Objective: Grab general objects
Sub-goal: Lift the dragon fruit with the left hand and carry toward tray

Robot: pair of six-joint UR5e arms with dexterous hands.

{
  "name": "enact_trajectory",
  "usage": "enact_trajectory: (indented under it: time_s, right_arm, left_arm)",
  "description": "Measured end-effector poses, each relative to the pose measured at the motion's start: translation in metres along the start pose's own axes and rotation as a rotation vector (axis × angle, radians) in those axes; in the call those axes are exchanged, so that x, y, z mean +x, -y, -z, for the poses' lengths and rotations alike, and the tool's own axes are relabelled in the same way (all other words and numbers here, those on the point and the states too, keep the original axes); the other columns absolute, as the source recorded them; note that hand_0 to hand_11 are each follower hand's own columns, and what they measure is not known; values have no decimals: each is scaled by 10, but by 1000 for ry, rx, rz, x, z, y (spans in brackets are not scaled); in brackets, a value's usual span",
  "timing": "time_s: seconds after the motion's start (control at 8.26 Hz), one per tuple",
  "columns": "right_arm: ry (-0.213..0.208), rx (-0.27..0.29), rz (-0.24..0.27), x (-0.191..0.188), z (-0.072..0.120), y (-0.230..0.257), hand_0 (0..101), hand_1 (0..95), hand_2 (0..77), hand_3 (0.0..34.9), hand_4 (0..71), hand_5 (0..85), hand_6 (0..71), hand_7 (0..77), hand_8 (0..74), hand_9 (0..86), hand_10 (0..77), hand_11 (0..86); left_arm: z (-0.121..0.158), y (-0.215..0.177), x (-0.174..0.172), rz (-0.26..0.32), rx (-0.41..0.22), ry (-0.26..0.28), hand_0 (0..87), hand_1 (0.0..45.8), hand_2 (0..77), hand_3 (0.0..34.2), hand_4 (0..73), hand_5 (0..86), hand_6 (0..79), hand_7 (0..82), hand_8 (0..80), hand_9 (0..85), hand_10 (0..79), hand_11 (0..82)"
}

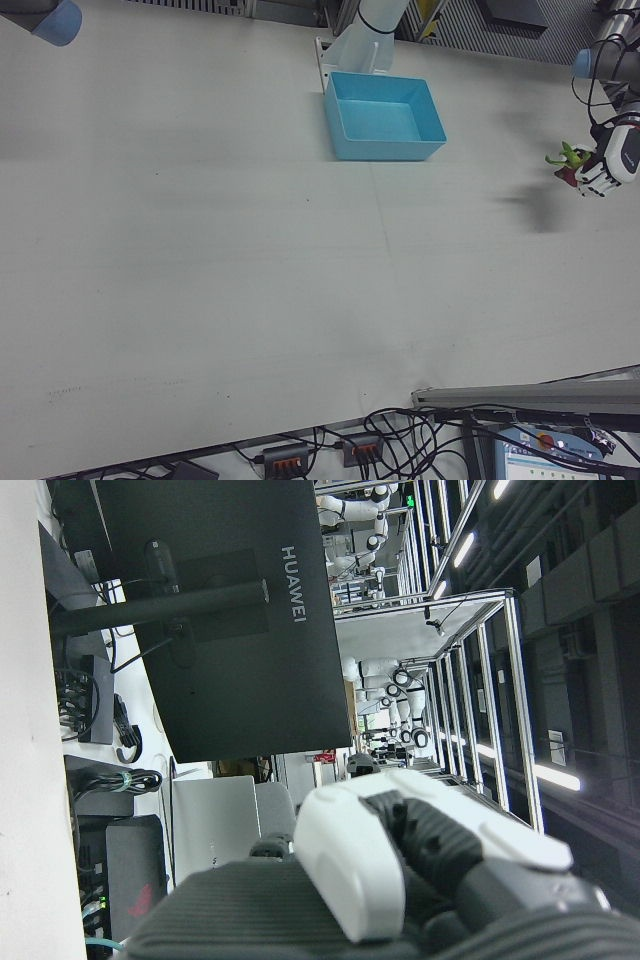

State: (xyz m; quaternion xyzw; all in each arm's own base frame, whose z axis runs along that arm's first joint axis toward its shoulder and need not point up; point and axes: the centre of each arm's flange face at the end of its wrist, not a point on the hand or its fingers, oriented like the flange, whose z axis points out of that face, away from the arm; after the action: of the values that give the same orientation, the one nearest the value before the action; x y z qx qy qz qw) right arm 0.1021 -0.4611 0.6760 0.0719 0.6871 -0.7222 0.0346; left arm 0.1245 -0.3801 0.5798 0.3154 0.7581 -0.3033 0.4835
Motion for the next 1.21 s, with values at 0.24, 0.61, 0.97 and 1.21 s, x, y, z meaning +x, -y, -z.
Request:
enact_trajectory:
  time_s: [0.24, 0.61, 0.97, 1.21]
  right_arm:
    - [0, 0, 0, 0, 0, 0, 0, 949, 774, 0, 0, 0, 0, 0, 0, 5, 0, 5]
    - [0, 0, 0, 0, 0, 0, 0, 949, 774, 0, 0, 0, 0, 0, 0, 5, 0, 5]
    - [0, 0, 0, 0, 0, 0, 0, 949, 774, 0, 0, 0, 0, 0, 0, 5, 0, 5]
    - [0, 0, 0, 0, 0, 0, 0, 949, 774, 0, 0, 0, 0, 0, 0, 5, 0, 5]
  left_arm:
    - [-7, -9, 49, 123, -36, -87, 364, 0, 551, 0, 371, 736, 464, 644, 458, 480, 496, 698]
    - [-26, -32, 95, 338, -128, -214, 389, 0, 551, 0, 355, 747, 464, 644, 458, 480, 496, 698]
    - [-63, -108, 139, 545, -323, -258, 462, 0, 540, 0, 355, 742, 464, 644, 458, 475, 496, 698]
    - [-87, -177, 183, 633, -461, -265, 506, 0, 540, 0, 436, 698, 485, 638, 496, 518, 496, 704]
